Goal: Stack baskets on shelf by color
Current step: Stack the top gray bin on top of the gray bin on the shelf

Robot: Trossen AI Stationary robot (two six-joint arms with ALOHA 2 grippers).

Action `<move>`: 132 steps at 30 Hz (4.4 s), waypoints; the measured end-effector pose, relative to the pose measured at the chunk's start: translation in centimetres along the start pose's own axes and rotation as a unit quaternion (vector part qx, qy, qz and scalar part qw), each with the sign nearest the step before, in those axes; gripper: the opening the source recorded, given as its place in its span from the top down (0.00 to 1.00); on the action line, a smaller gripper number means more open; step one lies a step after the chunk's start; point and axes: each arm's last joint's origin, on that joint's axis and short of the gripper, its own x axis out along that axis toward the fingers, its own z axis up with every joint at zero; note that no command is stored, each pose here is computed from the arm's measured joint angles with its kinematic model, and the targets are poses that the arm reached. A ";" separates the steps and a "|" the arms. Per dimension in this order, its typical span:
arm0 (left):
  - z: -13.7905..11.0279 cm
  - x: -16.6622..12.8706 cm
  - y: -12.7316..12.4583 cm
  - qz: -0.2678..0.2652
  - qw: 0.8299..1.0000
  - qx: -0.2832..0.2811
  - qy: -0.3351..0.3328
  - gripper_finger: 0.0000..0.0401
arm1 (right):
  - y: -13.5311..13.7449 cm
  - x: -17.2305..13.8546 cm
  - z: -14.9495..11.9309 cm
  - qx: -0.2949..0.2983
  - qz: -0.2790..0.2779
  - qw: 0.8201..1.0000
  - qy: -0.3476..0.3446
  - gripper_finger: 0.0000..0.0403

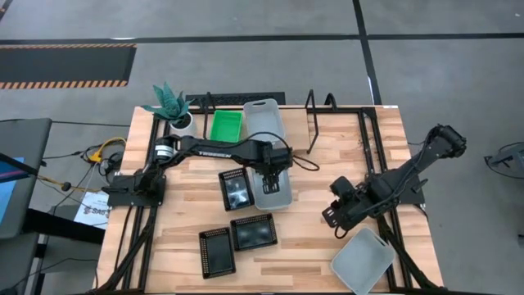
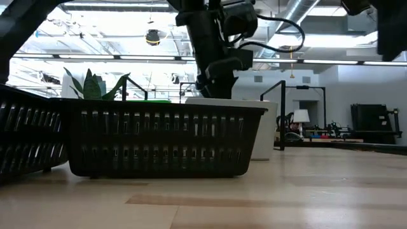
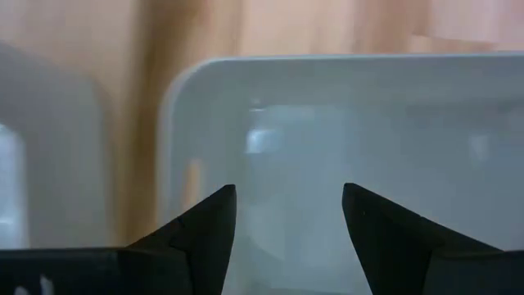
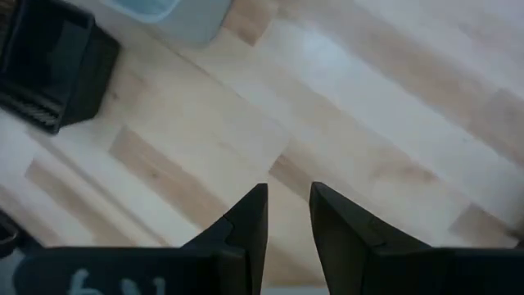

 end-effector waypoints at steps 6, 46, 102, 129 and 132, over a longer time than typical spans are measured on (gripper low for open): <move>0.6 -0.2 -1.2 -0.127 0.991 -0.017 -0.028 0.47 | 0.0 -0.1 -0.1 0.007 0.002 1.000 0.010 0.71; 2.8 1.4 -8.3 -0.353 0.928 -0.051 -0.110 0.47 | 1.4 -0.3 0.0 0.046 0.079 0.996 0.010 0.71; -4.7 -6.5 4.2 -0.053 0.979 -0.157 -0.122 0.47 | -3.4 -10.9 3.5 -0.131 0.197 0.952 -0.196 0.71; -5.3 0.8 -0.1 -0.064 0.992 -0.098 -0.047 0.72 | -2.3 -9.9 3.0 -0.140 0.181 0.957 -0.176 0.71; -5.4 0.9 -0.1 -0.066 0.992 -0.097 -0.045 0.83 | -2.3 -9.9 3.0 -0.137 0.182 0.958 -0.175 0.71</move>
